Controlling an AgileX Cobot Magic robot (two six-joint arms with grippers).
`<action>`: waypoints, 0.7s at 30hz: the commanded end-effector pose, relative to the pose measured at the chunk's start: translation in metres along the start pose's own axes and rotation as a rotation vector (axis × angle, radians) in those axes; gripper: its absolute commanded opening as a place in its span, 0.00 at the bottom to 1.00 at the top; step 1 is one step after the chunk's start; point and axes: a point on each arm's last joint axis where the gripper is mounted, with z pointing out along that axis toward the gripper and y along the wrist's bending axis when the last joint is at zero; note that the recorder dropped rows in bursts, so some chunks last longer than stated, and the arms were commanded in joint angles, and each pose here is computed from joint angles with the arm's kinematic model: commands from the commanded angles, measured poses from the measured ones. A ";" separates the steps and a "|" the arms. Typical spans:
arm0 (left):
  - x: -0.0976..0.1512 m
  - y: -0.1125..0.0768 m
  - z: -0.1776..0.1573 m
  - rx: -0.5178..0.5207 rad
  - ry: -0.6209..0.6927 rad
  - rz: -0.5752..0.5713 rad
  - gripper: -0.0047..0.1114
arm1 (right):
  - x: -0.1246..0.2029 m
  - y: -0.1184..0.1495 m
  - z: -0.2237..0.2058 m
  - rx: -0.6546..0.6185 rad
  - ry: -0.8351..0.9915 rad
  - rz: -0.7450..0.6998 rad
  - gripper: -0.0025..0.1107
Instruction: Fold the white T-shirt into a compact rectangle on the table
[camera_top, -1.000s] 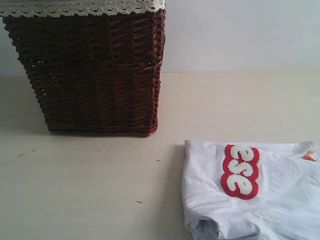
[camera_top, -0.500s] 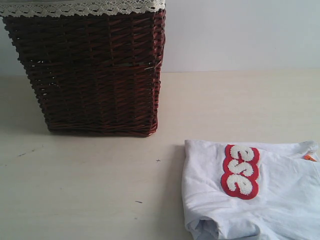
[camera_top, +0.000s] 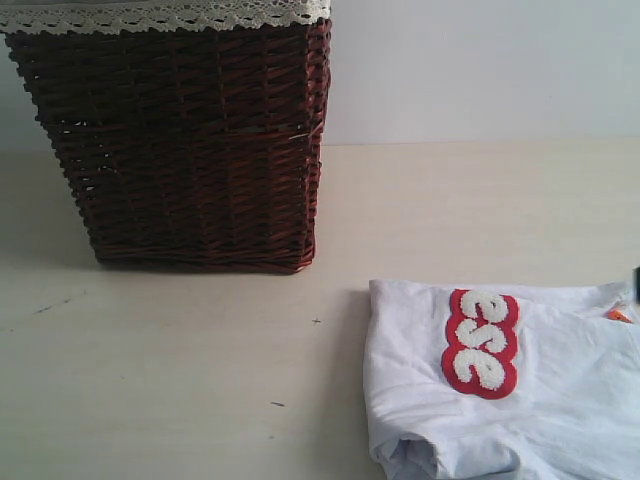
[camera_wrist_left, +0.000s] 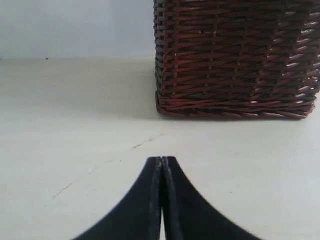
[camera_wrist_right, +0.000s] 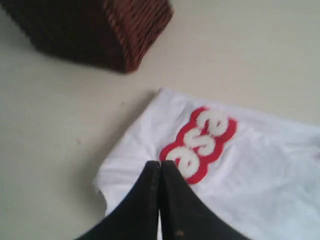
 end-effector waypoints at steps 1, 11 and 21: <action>0.001 0.000 0.000 0.001 -0.004 -0.003 0.04 | 0.000 -0.007 0.065 -0.060 0.261 -0.001 0.02; 0.001 0.000 0.000 0.001 -0.004 -0.003 0.04 | 0.031 -0.010 0.180 0.112 0.518 -0.042 0.02; 0.001 0.000 0.000 0.001 -0.004 -0.003 0.04 | 0.053 0.000 0.244 0.106 0.559 -0.103 0.02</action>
